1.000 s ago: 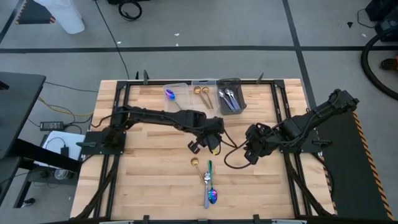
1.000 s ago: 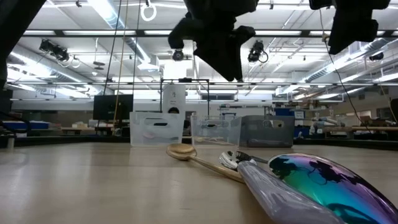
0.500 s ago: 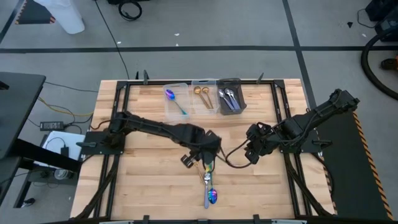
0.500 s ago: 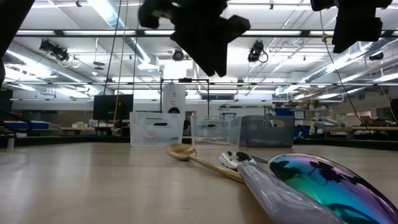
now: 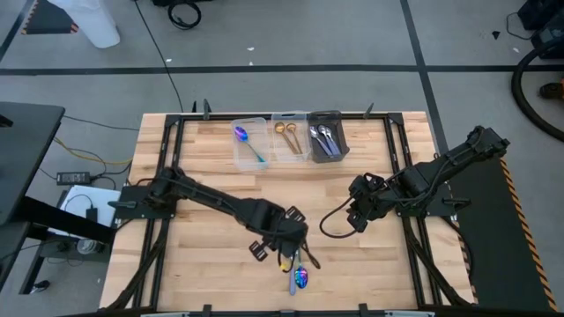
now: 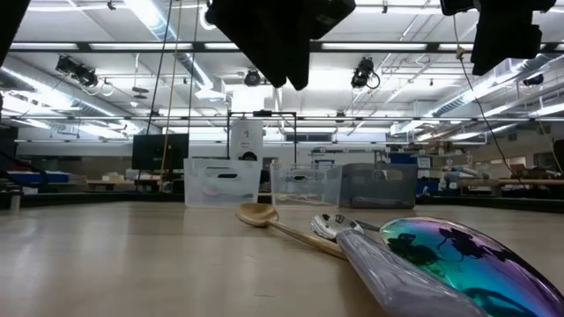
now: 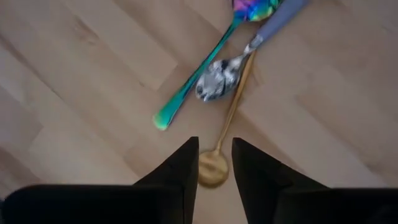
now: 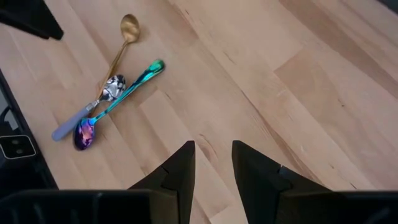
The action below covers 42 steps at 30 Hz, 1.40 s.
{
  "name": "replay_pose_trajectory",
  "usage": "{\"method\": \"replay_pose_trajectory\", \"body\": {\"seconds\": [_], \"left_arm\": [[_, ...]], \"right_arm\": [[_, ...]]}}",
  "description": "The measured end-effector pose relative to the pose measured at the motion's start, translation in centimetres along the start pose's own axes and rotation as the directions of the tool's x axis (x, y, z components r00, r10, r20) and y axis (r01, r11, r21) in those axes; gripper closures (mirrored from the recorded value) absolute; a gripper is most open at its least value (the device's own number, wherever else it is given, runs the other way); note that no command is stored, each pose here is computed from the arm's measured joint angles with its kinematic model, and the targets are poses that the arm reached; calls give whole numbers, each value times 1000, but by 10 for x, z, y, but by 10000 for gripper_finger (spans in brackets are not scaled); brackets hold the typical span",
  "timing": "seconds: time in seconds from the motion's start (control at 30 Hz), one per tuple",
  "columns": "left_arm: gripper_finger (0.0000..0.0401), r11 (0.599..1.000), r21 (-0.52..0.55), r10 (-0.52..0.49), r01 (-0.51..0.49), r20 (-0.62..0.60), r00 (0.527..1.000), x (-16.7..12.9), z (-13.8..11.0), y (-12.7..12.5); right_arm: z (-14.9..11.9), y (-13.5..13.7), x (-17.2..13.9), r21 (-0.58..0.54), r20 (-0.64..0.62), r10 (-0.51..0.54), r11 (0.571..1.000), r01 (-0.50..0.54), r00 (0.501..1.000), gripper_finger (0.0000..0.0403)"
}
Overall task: Sort silverware by color (type)
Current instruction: Put the blue spoon into the left transparent bin
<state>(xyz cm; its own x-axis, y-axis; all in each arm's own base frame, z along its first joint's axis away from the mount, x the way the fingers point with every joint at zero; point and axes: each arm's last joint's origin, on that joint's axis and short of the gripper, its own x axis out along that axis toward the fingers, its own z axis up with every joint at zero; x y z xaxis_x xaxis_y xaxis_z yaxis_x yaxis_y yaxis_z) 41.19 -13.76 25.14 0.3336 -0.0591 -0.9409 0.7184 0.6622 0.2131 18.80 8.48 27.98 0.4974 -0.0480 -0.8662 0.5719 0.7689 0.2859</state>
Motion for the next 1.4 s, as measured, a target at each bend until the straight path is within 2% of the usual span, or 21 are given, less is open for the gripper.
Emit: {"method": "replay_pose_trajectory", "body": {"seconds": [0.07, 0.3, 0.73, 1.0, 1.2, 1.4], "left_arm": [[304, 1000, 10, 0, 0, 8, 1000, 8, 2, -8], [330, 1000, 17, -5, 6, -75, 997, 40, -6, -38], [351, 999, 38, 5, -3, -72, 997, 47, 2, -68], [351, 991, 102, 85, -83, -20, 996, 49, 9, -71], [351, 981, 148, 134, -127, -38, 990, 65, -4, -68], [350, 983, 121, 146, -141, -28, 989, 69, -10, -57]], "right_arm": [[0, 0, 0, -5, 0, 1, 1000, -1, 1000, 286], [0, 0, 0, -21, 3, 1, 1000, -1, 1000, 286], [2, 0, 0, -28, 70, -18, 999, 21, 997, 286], [3, 2, 0, -36, 86, -11, 999, 14, 996, 286], [4, 3, 0, -46, 95, 4, 999, 0, 995, 286], [5, 3, 0, -64, 121, -8, 998, 16, 993, 286]]}}
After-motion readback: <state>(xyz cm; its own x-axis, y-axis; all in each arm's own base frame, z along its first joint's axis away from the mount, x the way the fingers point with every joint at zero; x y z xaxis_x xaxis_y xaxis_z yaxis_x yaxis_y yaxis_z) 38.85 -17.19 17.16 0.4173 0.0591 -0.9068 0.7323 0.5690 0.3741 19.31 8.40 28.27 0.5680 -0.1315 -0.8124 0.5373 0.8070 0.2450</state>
